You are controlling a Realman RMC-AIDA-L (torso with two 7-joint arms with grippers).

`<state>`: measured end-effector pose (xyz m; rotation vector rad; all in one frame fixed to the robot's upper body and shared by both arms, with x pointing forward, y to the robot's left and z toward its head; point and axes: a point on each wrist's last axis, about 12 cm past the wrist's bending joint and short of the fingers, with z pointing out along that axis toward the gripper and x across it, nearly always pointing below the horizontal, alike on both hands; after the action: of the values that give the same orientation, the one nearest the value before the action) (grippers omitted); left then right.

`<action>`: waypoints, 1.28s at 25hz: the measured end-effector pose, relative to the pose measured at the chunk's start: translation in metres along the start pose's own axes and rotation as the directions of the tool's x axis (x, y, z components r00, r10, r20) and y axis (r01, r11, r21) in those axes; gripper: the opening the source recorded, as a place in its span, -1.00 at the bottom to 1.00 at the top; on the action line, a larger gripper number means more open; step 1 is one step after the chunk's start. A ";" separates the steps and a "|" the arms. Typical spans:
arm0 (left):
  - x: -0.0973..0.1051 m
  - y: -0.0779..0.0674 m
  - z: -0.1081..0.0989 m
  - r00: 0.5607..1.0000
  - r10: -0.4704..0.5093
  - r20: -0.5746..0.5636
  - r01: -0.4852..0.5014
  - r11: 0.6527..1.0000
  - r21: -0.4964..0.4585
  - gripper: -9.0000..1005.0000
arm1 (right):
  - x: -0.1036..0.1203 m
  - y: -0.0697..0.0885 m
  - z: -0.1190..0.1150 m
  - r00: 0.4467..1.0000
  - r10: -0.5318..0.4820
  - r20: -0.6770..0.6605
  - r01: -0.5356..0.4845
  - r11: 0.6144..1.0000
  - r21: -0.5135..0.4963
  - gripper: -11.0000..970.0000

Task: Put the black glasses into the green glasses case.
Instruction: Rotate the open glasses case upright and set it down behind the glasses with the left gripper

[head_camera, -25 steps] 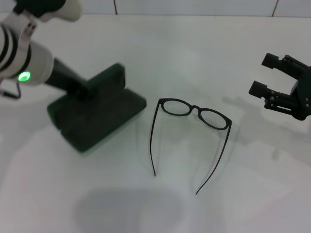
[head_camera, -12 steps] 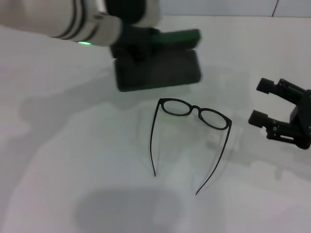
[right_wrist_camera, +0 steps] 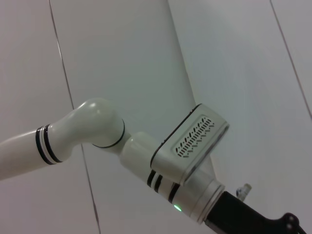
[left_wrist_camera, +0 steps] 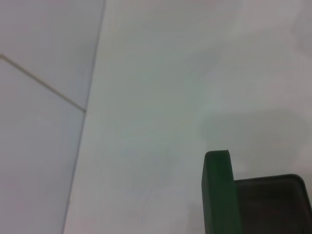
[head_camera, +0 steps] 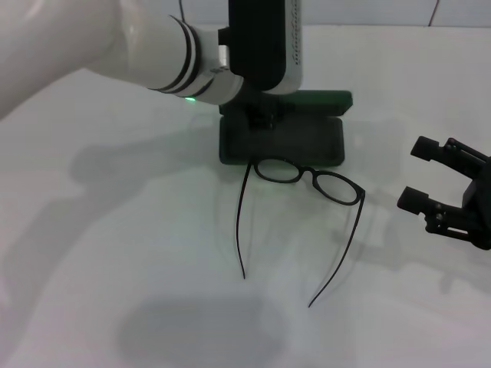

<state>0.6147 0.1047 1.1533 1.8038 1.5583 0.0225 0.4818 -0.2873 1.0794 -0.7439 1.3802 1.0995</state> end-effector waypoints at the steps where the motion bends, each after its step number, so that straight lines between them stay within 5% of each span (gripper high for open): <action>1: 0.000 -0.001 0.001 1.000 -0.001 0.008 0.001 1.000 0.003 -0.59 | 0.000 0.000 0.000 1.000 -0.001 -0.001 0.001 1.000 0.001 0.80; 26: 0.008 -0.016 0.011 0.996 -0.090 0.020 0.090 0.996 0.024 -0.58 | -0.002 -0.004 0.003 1.000 -0.013 -0.011 0.013 1.000 0.002 0.80; 32: 0.001 -0.014 -0.003 0.993 -0.104 0.058 0.104 0.995 -0.002 -0.17 | -0.002 -0.009 0.005 0.999 -0.010 -0.053 0.010 1.000 0.003 0.80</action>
<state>0.6016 0.1067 1.1470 1.7026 1.6074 -0.0751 0.4926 -0.2860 1.0804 -0.7822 1.4212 1.0762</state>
